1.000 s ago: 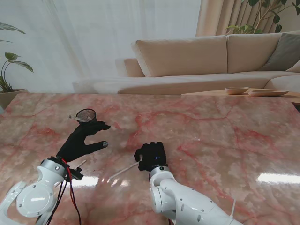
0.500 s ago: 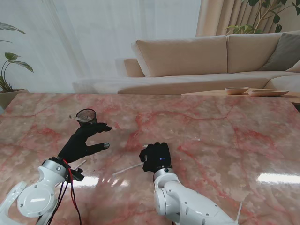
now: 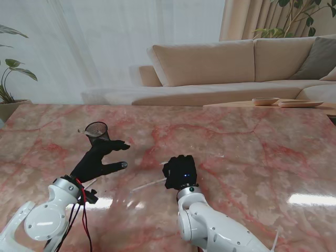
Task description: Insert makeup brushes into the holder
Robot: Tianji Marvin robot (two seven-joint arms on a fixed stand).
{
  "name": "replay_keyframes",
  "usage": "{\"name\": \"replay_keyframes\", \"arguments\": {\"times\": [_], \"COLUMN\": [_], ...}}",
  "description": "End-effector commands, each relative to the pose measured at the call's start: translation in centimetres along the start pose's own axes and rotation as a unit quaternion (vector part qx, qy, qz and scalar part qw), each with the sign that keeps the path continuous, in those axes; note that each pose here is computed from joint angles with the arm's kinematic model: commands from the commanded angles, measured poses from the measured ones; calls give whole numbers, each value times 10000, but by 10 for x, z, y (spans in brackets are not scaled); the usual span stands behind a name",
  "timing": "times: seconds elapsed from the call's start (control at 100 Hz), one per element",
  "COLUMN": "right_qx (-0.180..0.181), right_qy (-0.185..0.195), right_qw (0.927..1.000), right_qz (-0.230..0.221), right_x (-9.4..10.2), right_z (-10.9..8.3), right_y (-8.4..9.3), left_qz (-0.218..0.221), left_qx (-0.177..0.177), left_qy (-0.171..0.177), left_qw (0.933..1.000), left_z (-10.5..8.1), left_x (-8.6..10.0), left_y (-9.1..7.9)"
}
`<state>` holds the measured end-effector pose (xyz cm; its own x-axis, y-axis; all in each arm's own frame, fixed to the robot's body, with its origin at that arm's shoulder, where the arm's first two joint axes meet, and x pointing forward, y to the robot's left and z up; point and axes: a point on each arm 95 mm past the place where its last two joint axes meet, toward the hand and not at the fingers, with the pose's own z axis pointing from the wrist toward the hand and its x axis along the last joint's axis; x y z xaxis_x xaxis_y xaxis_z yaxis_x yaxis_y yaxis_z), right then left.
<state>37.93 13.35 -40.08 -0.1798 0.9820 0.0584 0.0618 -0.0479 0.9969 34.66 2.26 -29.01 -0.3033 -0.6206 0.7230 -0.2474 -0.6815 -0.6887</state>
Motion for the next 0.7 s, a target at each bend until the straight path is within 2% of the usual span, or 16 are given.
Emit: {"name": "replay_keyframes", "arguments": {"times": [0.0,0.19,0.34,0.44,0.69], "right_qx": [33,-95,-172,-229,-357], "right_qy": [13,77,115,135,203], "right_qw": [10000,9999,9998,9996,9991], "right_qz": [16,-16,-49,-87,-119], "right_x": [0,-1,-2,-3,-2], "right_z": [-2,-1,-1,-1,-3], "right_y": [-1,4,7,9,13], "left_qz": [-6,29,116,303,848], "left_qx": [-79,-223,-521,-836,-1311], "left_qy": [-55,-127,-246,-359,-508], "left_qw": [10000,9997,9983,9954,9864], "left_z": [-1,2,4,8,22], "left_x": [-3,-8,-12,-15,-21], "left_y": [4,9,15,20,37]}}
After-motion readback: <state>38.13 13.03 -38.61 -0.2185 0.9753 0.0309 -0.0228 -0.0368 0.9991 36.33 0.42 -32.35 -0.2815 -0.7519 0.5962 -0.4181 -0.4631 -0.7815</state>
